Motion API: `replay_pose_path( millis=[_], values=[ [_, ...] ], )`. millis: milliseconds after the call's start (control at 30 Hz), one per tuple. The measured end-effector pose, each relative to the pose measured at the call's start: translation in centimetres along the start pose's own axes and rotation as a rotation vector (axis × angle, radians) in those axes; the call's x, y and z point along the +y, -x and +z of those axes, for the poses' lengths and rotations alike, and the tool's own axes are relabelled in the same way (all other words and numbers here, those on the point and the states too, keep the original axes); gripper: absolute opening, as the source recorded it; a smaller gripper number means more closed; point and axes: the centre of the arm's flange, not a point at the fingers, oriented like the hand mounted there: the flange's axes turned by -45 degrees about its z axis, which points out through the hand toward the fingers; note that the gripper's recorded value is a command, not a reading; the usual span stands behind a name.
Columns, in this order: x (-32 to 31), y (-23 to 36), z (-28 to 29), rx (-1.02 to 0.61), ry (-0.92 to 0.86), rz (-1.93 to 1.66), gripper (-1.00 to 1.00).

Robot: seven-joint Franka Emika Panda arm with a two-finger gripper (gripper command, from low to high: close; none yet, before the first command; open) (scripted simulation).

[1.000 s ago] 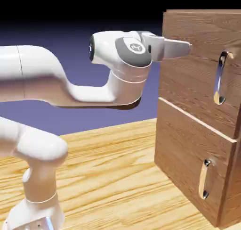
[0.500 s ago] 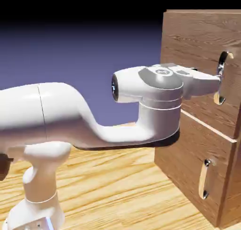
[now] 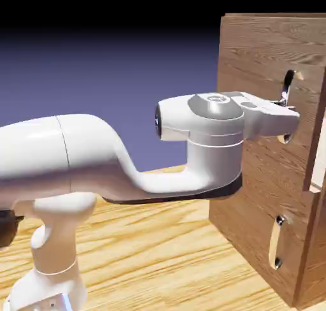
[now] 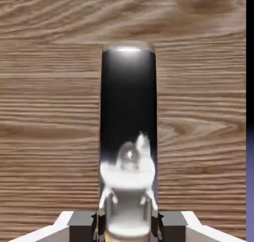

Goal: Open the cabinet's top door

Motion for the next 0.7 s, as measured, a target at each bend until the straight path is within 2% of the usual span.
replay_pose_path(
  millis=[700],
  values=[
    [-10.3, 0.0, -15.3, 0.000, 0.455, 0.000, -1.00]
  ],
)
